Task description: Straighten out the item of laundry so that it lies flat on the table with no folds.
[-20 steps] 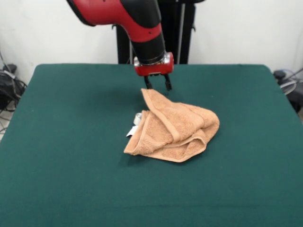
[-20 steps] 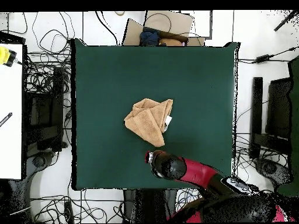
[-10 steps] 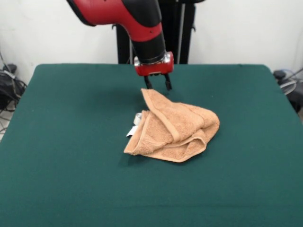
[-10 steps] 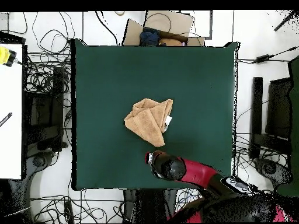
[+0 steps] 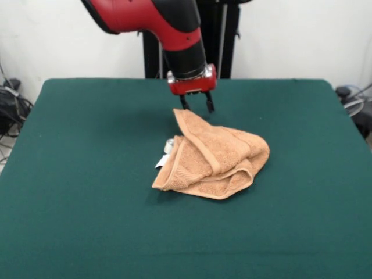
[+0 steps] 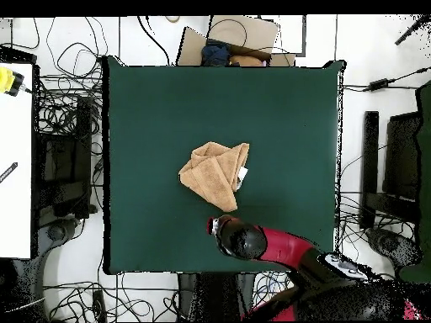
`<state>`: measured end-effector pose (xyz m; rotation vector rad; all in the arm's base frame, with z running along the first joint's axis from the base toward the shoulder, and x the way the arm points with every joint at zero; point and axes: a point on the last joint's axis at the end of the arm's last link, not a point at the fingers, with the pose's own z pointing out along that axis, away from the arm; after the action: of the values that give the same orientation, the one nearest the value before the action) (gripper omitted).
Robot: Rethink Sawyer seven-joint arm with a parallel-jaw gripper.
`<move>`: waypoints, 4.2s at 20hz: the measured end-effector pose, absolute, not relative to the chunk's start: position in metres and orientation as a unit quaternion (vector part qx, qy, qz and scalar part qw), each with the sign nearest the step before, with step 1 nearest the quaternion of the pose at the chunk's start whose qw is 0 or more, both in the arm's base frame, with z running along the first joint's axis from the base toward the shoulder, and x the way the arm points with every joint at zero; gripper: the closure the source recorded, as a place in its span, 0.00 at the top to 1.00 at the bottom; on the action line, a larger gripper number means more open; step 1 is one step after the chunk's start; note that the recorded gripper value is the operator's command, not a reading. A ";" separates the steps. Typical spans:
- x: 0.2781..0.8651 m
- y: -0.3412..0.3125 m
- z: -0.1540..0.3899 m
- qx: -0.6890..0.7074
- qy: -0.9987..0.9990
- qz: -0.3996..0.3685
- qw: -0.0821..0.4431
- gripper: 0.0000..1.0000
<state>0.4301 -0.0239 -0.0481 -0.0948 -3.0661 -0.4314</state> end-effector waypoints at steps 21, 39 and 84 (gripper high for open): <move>0.449 -0.016 -0.042 -0.019 -0.990 -0.141 -0.017 1.00; 0.459 -0.029 -0.032 -0.021 -0.991 -0.129 -0.032 1.00; 0.503 -0.062 -0.009 -0.058 -0.981 -0.164 -0.091 1.00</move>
<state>0.5028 -0.0624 -0.0090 -0.1935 -3.2720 -0.5471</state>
